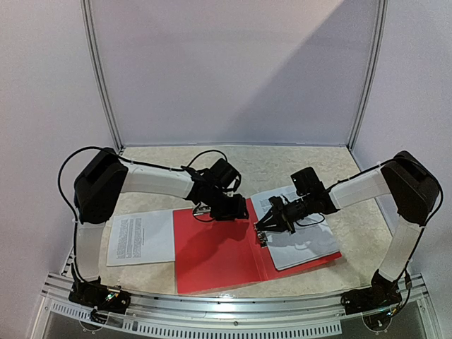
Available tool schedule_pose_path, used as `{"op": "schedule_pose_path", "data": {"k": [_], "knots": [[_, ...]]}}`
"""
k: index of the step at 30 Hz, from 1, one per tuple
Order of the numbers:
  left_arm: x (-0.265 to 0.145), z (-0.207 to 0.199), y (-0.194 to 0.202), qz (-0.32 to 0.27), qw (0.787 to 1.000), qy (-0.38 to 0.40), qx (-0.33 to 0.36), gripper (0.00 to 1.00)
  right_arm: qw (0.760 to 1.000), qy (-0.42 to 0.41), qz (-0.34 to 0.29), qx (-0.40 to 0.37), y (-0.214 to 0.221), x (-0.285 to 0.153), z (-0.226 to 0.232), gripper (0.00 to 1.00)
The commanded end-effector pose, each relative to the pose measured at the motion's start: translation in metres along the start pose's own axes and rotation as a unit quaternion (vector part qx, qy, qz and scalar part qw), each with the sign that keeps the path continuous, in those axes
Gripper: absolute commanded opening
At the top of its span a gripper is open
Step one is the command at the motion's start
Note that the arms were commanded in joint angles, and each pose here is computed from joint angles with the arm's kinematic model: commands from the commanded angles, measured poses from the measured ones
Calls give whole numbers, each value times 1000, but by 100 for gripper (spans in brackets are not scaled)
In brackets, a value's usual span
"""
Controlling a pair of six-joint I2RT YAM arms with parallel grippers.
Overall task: Put the files into the folder
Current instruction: Clamp the file with the spring clip on the folder.
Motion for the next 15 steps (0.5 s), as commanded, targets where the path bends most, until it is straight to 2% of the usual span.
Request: {"op": "schedule_pose_path", "data": {"k": [1, 15], "knots": [[5, -9, 2, 13, 1000, 8, 5, 54, 1000, -14, 10, -17, 4, 1, 6, 9], [10, -7, 4, 21, 1000, 7, 6, 54, 1000, -16, 14, -16, 5, 2, 6, 12]]}}
Point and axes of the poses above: each gripper's point midway between its finger pads, its own x axis out along the fingers, its own z axis along the line the jaws close on, y = z × x, the point moved 10 cm from there along -x, back along the fingers, and after that the axes turned 3 degrees about -x, right-handed, at the moved point
